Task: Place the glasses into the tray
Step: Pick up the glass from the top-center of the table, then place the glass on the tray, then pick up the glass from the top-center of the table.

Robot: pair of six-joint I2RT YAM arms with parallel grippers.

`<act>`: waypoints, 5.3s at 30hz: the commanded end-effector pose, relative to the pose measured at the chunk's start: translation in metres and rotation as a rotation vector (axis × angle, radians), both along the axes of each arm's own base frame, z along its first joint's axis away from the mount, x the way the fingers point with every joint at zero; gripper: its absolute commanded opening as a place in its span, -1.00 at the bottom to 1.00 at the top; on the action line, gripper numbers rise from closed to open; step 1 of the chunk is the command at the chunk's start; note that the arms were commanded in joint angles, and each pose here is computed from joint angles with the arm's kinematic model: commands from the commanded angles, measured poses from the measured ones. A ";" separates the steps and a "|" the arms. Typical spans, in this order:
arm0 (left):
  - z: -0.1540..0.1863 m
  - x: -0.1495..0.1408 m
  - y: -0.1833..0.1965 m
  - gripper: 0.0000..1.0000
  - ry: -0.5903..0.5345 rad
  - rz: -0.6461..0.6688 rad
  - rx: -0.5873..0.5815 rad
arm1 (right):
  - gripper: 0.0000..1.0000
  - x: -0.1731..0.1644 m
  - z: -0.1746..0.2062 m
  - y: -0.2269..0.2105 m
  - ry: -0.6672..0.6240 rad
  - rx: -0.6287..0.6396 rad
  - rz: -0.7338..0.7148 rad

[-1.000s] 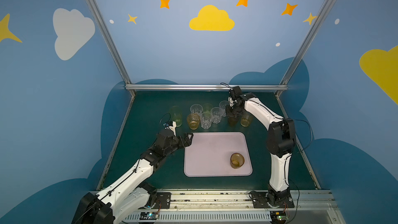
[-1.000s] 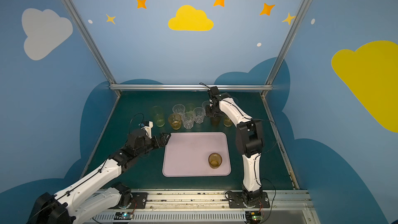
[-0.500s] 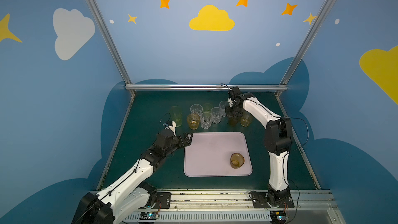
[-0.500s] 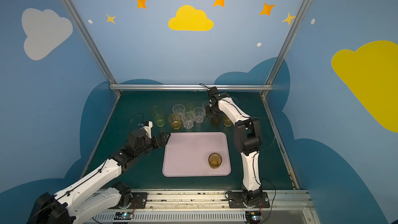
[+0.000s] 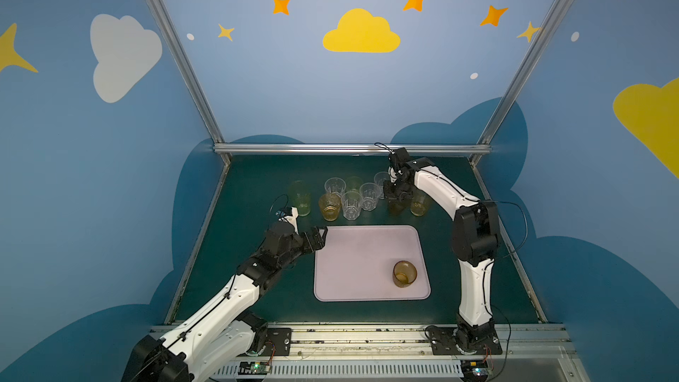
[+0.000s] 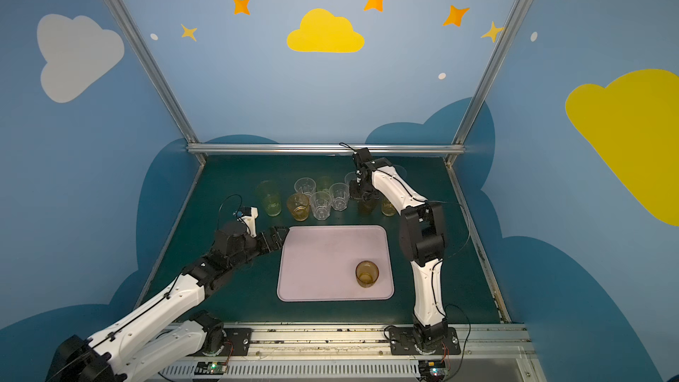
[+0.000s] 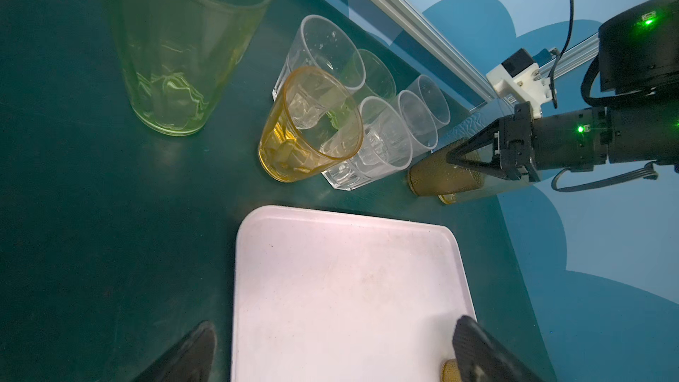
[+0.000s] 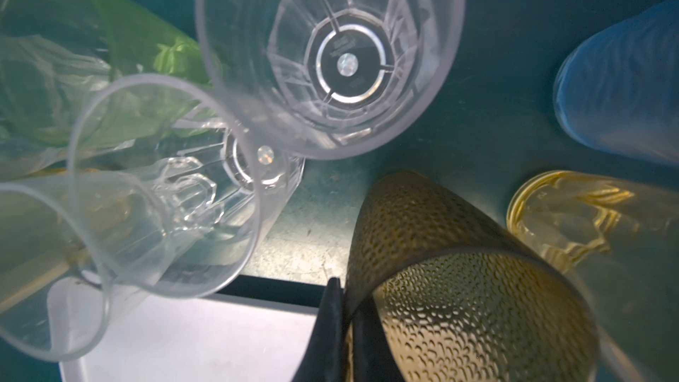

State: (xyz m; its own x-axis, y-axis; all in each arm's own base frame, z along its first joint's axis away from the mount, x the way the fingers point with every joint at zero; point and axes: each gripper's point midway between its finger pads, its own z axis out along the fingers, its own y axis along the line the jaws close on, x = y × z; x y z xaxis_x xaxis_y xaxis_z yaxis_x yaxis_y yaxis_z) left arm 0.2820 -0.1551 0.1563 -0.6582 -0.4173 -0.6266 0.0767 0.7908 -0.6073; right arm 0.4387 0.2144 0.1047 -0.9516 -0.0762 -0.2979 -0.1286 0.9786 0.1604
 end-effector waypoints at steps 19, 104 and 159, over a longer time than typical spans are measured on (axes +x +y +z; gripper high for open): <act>-0.004 0.003 0.010 0.99 -0.004 0.038 0.047 | -1.00 -0.077 0.077 0.003 -0.066 0.011 0.068; 0.041 0.014 0.041 0.99 0.064 0.244 0.115 | 0.80 -0.148 0.092 0.021 -0.179 0.109 0.108; 0.003 0.074 -0.003 0.50 0.252 0.164 0.192 | 0.80 -0.203 0.129 -0.021 -0.393 0.502 -0.034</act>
